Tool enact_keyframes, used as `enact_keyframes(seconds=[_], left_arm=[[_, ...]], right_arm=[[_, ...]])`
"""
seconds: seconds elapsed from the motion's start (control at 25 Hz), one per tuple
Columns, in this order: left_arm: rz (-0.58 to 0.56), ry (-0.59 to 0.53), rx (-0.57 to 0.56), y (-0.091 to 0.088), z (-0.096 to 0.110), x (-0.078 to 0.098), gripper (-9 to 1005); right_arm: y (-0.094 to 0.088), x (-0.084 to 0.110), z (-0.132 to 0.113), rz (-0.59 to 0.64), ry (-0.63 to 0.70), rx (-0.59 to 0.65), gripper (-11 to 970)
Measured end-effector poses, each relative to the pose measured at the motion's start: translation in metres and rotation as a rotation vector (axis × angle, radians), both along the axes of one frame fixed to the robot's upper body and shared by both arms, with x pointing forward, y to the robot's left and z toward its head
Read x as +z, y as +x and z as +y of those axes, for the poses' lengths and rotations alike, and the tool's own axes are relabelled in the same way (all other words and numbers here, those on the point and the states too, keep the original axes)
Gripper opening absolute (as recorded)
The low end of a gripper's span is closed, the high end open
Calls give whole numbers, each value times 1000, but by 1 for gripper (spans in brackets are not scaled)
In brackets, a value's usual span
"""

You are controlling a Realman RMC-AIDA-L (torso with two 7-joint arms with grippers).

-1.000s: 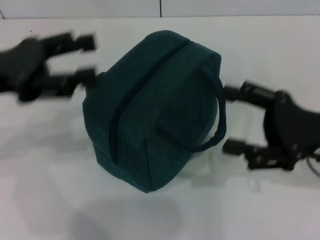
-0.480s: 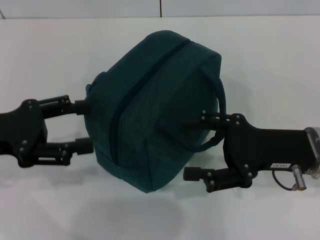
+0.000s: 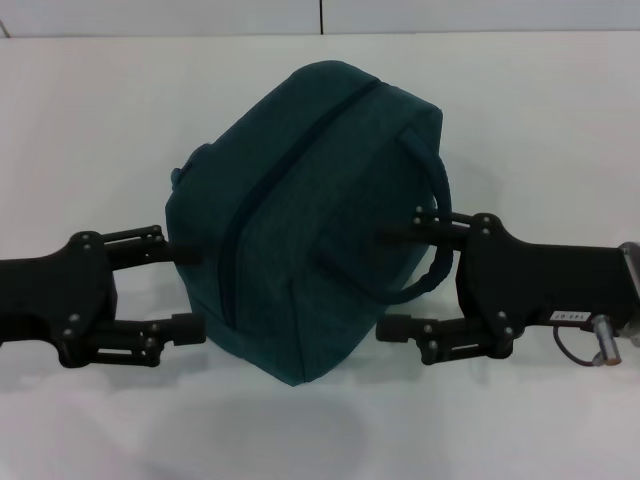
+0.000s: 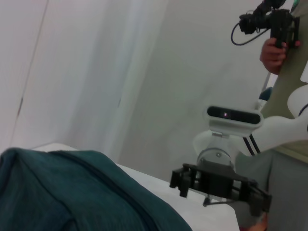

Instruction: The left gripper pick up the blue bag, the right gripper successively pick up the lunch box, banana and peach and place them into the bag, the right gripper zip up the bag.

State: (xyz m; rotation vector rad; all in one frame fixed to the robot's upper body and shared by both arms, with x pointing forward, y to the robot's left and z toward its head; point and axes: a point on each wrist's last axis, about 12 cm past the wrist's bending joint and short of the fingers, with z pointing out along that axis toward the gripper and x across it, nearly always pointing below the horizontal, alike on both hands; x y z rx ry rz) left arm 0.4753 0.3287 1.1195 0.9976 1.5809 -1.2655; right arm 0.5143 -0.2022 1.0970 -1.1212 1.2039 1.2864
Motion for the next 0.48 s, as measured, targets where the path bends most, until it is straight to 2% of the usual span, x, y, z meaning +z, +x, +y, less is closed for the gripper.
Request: enact_keyframes(seconds=[0.48], left_arm=[[17, 1, -22, 0, -8, -4, 876]], right_arm=[[3, 3, -9, 1, -10, -9, 861]])
